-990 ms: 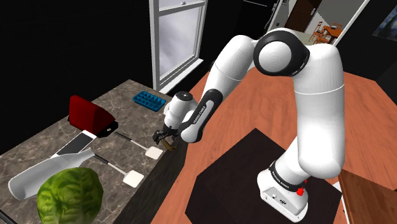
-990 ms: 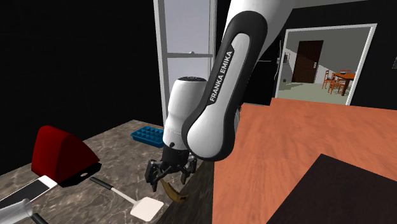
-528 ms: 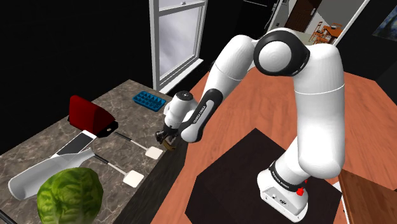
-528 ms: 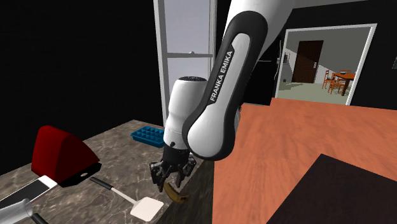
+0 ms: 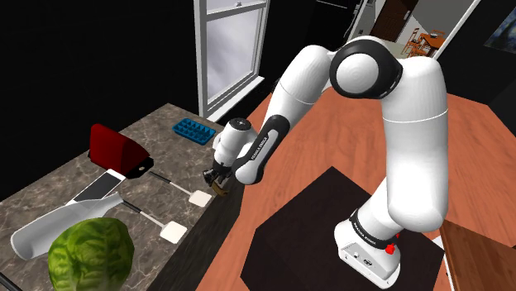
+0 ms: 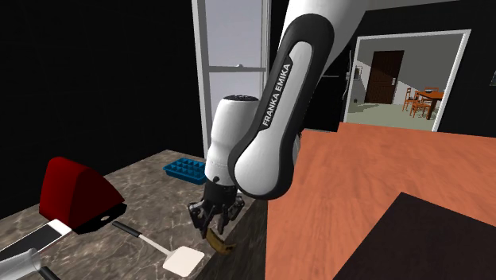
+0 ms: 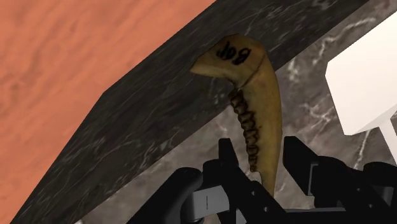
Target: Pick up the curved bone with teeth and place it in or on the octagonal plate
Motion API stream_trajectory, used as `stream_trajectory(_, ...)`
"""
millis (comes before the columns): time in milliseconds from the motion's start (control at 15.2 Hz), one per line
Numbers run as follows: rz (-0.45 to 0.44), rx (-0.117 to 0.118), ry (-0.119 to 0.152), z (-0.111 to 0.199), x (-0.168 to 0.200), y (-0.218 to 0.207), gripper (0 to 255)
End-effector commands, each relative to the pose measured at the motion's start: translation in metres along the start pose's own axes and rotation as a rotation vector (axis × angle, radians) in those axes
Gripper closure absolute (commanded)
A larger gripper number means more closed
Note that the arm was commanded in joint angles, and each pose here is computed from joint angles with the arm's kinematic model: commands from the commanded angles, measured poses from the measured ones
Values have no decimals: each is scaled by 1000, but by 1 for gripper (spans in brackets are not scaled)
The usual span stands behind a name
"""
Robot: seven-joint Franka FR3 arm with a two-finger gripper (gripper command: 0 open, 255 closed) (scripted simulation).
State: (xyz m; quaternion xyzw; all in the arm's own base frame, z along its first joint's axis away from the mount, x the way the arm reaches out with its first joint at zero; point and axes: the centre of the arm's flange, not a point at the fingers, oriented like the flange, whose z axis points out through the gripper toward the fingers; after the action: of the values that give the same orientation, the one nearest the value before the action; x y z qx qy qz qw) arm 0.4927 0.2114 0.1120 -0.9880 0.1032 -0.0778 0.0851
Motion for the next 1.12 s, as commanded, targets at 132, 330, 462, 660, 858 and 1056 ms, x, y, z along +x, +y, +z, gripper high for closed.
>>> stream_trajectory(132, -8, 4, -6, -13, -2, -7, 255)
stream_trajectory(330, -8, 4, -6, -29, 0, -10, 255)
stream_trajectory(462, -8, 4, -6, -39, 2, -12, 255)
stream_trajectory(660, -8, 4, -6, -54, 4, -15, 255)
stream_trajectory(858, -8, 4, -6, -70, 6, -17, 255)
stream_trajectory(1056, -8, 4, -6, -85, 8, -20, 255)
